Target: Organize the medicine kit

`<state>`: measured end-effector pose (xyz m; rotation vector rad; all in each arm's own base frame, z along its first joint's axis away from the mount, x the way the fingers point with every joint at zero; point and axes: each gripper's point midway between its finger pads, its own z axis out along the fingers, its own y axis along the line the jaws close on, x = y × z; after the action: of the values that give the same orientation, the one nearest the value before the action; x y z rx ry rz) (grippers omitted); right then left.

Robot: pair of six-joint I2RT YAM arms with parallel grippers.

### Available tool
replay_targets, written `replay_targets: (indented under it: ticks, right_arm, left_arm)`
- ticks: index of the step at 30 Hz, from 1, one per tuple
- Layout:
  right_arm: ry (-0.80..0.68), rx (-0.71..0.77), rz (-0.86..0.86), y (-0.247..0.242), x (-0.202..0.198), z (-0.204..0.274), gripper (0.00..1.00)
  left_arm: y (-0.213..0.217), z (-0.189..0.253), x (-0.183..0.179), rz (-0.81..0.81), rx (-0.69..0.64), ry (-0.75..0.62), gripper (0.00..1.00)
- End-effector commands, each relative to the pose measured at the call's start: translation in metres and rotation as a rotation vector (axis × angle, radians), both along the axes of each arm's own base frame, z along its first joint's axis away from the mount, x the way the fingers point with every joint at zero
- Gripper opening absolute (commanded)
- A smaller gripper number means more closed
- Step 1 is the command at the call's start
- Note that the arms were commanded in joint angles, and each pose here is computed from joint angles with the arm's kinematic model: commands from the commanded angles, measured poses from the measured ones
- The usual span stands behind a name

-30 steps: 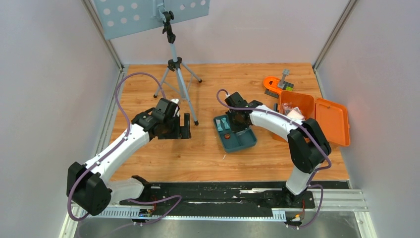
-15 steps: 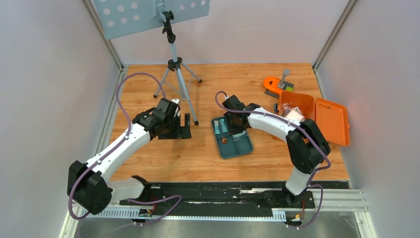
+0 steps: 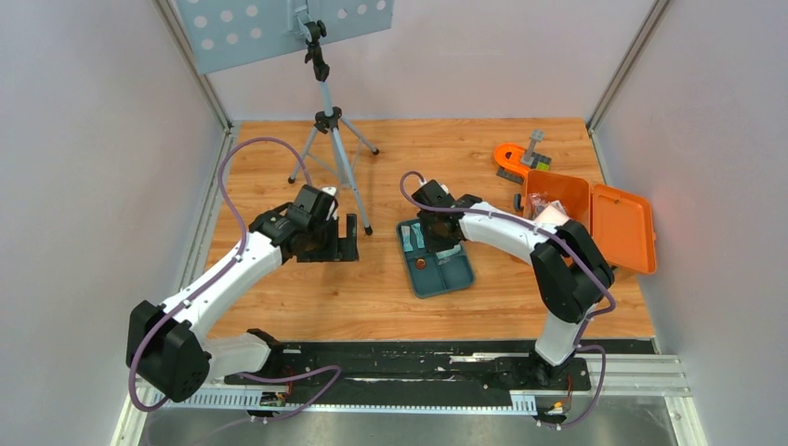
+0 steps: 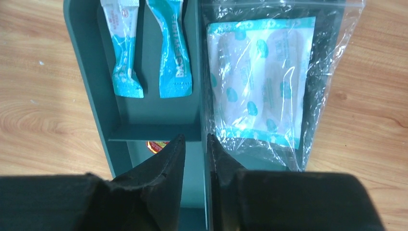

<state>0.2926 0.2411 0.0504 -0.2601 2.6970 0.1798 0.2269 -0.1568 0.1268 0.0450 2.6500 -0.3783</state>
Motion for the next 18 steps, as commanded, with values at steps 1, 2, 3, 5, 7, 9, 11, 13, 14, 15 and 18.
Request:
replay_targets:
  ticks: [1,2,3,5,7,9,11,13,14,15,18]
  right_arm:
    - [-0.055,0.016,-0.043,0.012,0.023,0.004,0.23]
    - [-0.054,0.006,-0.046,0.012,0.025,0.001,0.24]
    - [-0.054,-0.001,-0.048,0.011,0.026,0.0,0.25]
    - [-0.052,-0.016,-0.051,0.011,0.028,-0.005,0.25]
    - [-0.047,-0.028,-0.053,0.01,0.03,-0.01,0.24]
    - [-0.043,-0.04,-0.057,0.009,0.031,-0.016,0.22]
    - [-0.04,-0.049,-0.073,0.006,0.033,-0.02,0.21]
    - [-0.036,-0.061,-0.086,0.004,0.034,-0.025,0.2]
    - [-0.034,-0.067,-0.088,0.003,0.034,-0.028,0.18]
    - [-0.032,-0.071,-0.091,0.002,0.034,-0.03,0.16]
    - [-0.022,-0.074,-0.09,0.002,0.033,-0.034,0.02]
  left_arm:
    - [0.0,0.003,0.004,0.011,-0.01,-0.026,1.0]
    - [0.0,0.004,0.004,0.011,-0.009,-0.027,1.0]
    - [0.001,0.004,0.004,0.011,-0.009,-0.027,1.0]
    - [0.001,0.004,0.004,0.012,-0.007,-0.028,1.0]
    - [0.001,0.004,0.004,0.012,-0.008,-0.028,1.0]
    - [0.001,0.004,0.004,0.012,-0.007,-0.027,1.0]
    - [0.001,0.004,0.004,0.012,-0.007,-0.027,1.0]
    - [0.001,0.003,0.003,0.013,-0.007,-0.028,1.0]
    - [0.002,0.003,0.003,0.014,-0.005,-0.028,1.0]
    - [0.002,0.003,0.003,0.013,-0.004,-0.028,1.0]
    - [0.003,0.004,0.002,0.013,-0.003,-0.027,1.0]
